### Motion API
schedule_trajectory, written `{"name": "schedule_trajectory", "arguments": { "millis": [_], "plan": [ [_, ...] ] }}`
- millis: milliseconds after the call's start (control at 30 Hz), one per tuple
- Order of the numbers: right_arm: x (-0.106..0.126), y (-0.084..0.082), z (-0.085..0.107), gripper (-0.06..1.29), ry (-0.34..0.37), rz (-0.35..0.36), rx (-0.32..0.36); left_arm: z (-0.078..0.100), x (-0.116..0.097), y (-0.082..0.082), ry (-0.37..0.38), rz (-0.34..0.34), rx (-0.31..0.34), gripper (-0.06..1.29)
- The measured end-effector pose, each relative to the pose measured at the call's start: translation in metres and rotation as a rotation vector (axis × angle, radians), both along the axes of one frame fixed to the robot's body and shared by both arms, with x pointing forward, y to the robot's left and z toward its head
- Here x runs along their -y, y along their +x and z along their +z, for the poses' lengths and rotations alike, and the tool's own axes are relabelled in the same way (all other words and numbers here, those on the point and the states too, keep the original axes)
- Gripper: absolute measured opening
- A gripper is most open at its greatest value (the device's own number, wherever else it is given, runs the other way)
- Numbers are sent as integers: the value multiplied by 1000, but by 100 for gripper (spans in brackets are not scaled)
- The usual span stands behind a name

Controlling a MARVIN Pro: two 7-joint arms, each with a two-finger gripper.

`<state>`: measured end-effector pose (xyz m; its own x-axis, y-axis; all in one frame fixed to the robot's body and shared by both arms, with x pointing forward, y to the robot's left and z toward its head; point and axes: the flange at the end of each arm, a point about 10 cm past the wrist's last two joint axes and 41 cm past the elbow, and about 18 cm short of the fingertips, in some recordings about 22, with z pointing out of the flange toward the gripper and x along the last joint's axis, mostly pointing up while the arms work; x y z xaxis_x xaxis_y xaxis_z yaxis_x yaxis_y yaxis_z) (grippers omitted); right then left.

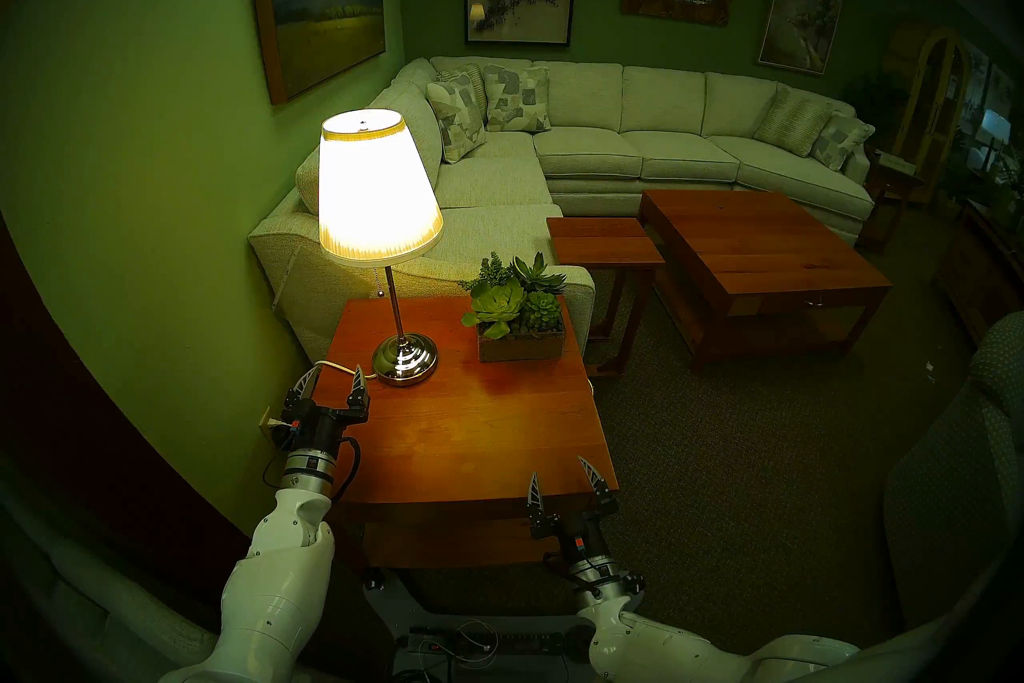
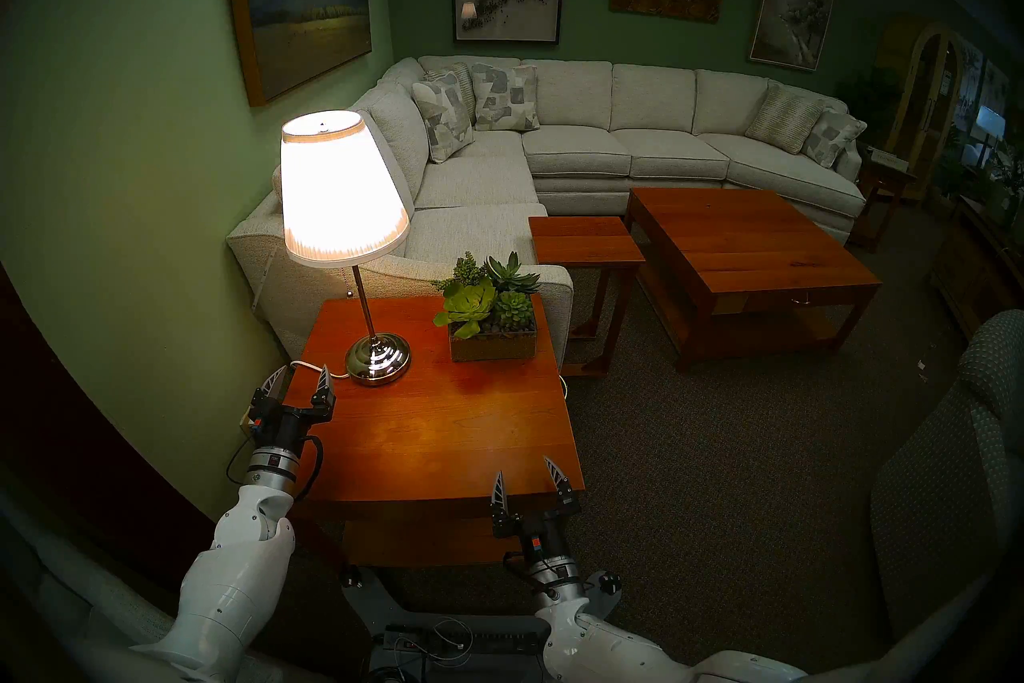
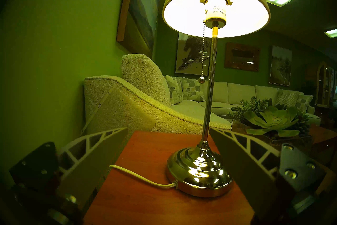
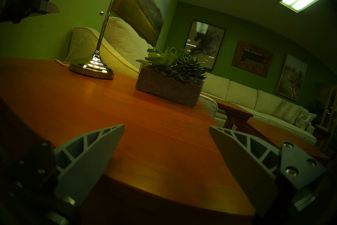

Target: Pull on string to turn on lamp

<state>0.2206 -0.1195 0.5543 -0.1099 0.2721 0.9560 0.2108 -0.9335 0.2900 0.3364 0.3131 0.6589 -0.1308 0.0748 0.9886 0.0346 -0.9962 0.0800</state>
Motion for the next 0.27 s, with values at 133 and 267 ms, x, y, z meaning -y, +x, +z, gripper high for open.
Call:
{"name": "schedule_trajectory", "arguments": {
  "millis": [133,267],
  "plan": [
    [0,0,0,123,0,0,0,0,-1,0,0,-2,0,121],
    [0,0,0,123,0,0,0,0,-1,0,0,-4,1,121]
  ]
}}
